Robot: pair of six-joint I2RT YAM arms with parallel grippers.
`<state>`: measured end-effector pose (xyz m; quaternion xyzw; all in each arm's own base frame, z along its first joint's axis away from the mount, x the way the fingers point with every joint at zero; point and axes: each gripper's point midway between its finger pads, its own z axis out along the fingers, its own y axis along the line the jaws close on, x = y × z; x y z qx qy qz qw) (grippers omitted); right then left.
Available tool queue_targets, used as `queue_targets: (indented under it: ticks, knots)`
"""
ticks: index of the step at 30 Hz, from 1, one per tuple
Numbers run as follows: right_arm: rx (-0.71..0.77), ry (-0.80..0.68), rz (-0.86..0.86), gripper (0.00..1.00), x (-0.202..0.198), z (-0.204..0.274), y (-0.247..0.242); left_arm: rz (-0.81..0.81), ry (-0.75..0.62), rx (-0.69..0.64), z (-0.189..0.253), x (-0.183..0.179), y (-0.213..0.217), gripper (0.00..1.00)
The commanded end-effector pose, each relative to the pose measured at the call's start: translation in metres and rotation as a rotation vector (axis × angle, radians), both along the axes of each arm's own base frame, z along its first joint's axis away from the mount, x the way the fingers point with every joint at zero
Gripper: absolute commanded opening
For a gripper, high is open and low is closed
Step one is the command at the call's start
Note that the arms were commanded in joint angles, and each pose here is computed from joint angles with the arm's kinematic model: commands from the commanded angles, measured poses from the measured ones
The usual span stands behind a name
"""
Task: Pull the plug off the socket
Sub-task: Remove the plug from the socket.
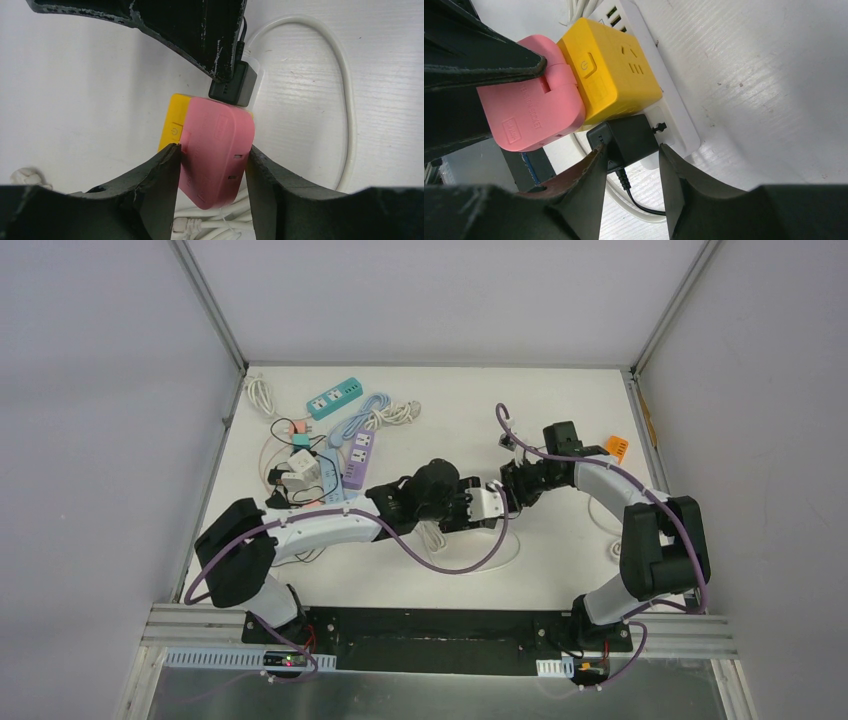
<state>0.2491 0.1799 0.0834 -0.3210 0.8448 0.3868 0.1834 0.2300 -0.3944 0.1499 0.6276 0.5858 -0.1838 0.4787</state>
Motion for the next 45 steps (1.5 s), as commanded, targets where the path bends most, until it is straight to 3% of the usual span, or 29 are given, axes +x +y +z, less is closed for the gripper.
queue_targets:
  ticks: [1, 14, 26, 34, 43, 45]
  knots:
    - [-0.097, -0.033, 0.015, 0.44, 0.006, -0.016, -0.010, -0.030, 0.108, -0.089, 0.027, -0.009, -0.003, 0.50]
    - [-0.091, -0.026, 0.019, 0.45, 0.005, -0.015, -0.010, -0.034, 0.248, -0.164, 0.037, -0.001, -0.008, 0.52]
    - [-0.089, -0.014, 0.026, 0.45, 0.004, -0.016, -0.009, 0.020, 0.219, -0.168, 0.037, 0.017, -0.010, 0.49]
    - [-0.089, -0.002, 0.033, 0.45, 0.002, -0.017, -0.009, 0.073, 0.163, -0.176, 0.043, 0.030, -0.007, 0.38]
    - [-0.089, 0.004, 0.036, 0.45, 0.002, -0.018, -0.009, 0.116, 0.146, -0.158, 0.035, 0.042, -0.004, 0.36]
    - [-0.090, 0.005, 0.037, 0.45, 0.002, -0.018, -0.009, 0.132, 0.152, -0.164, 0.034, 0.046, -0.005, 0.26]
